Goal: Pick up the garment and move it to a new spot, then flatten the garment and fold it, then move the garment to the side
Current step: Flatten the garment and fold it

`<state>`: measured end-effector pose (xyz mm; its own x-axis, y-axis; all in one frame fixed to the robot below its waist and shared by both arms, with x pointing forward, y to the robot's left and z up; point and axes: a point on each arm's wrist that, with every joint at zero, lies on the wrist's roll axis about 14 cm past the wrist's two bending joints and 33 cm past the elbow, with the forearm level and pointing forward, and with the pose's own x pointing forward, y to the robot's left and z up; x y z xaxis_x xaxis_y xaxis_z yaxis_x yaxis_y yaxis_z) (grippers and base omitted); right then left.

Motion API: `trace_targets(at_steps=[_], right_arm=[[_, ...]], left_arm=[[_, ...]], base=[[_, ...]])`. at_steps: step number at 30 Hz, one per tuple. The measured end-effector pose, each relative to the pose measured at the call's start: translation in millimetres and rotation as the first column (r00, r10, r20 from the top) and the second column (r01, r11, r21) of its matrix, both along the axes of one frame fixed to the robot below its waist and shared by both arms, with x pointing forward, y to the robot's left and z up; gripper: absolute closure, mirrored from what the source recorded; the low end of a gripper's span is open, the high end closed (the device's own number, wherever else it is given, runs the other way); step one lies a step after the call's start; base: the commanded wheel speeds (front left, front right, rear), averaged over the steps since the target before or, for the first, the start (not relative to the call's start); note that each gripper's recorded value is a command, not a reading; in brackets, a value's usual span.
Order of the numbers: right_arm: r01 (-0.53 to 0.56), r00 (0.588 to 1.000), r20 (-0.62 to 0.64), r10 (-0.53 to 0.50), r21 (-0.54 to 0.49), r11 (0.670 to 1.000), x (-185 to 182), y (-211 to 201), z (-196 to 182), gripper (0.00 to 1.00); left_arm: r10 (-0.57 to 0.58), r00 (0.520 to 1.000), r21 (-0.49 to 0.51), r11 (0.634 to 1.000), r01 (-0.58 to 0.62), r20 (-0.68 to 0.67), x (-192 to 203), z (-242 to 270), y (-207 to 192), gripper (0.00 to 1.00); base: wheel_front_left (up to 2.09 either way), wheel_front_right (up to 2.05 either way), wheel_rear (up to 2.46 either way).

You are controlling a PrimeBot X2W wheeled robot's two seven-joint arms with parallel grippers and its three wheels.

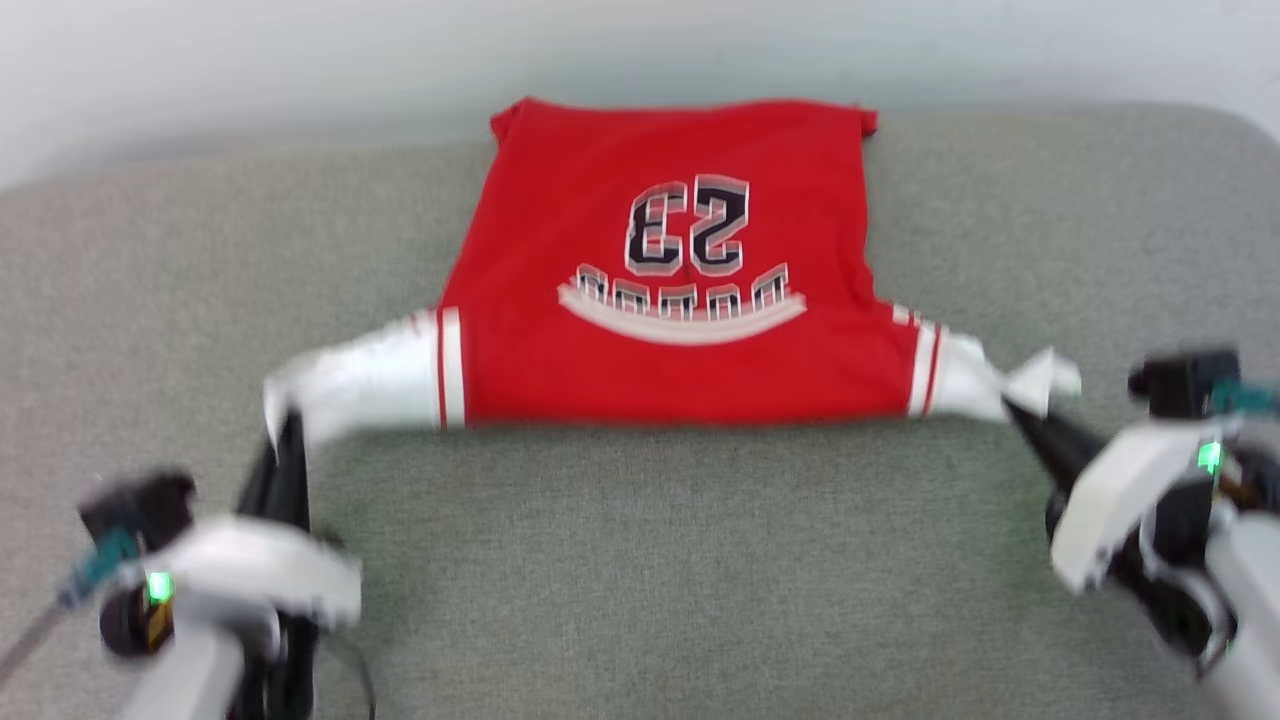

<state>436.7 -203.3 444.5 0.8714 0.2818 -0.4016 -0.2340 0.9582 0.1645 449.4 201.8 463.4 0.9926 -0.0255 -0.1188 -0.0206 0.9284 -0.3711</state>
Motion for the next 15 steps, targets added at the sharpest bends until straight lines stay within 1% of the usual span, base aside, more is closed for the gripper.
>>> trace_targets(at_steps=[2, 4, 5, 7, 10, 11, 12, 15], right_arm=[[0.022, 0.999, -0.032, -0.022, 0.001, 1.000, -23, -4, -11, 1.00], [0.057, 0.996, -0.066, -0.055, 0.037, 0.998, -45, -4, -21, 1.00], [0.055, 0.996, -0.077, -0.053, 0.021, 0.998, -56, -4, -26, 1.00], [0.089, 0.992, -0.098, -0.083, 0.051, 0.995, -75, -4, -32, 1.00], [0.118, 0.982, -0.155, -0.110, 0.038, 0.992, -109, -7, -49, 1.00], [0.131, 0.977, -0.176, -0.120, 0.052, 0.990, -119, -5, -53, 1.00], [0.140, 0.974, -0.187, -0.126, 0.066, 0.988, -127, -1, -55, 1.00], [0.153, 0.967, -0.217, -0.135, 0.066, 0.986, -143, 4, -59, 1.00]], left_arm=[[0.012, 0.999, 0.028, 1.000, -0.011, -0.044, -26, -11, 4, 1.00], [0.018, 0.997, 0.046, 0.999, -0.014, -0.076, -46, -16, 7, 1.00], [0.016, 0.996, 0.057, 0.998, -0.011, -0.089, -55, -17, 7, 1.00], [0.027, 0.993, 0.041, 0.999, -0.022, -0.119, -73, -20, 7, 1.00], [0.031, 0.985, 0.048, 0.999, -0.024, -0.172, -102, -29, 7, 1.00], [0.033, 0.982, 0.054, 0.998, -0.023, -0.186, -111, -31, 7, 1.00], [0.041, 0.981, 0.053, 0.998, -0.032, -0.191, -118, -31, 7, 1.00], [0.068, 0.979, 0.054, 0.997, -0.059, -0.190, -129, -27, 10, 1.00]], base=[[0.00, 0.00, 0.00], [0.00, 0.00, 0.00], [0.00, 0.00, 0.00], [0.00, 0.00, 0.00], [0.00, 0.00, 0.00], [0.00, 0.00, 0.00], [0.00, 0.00, 0.00], [0.00, 0.00, 0.00]])
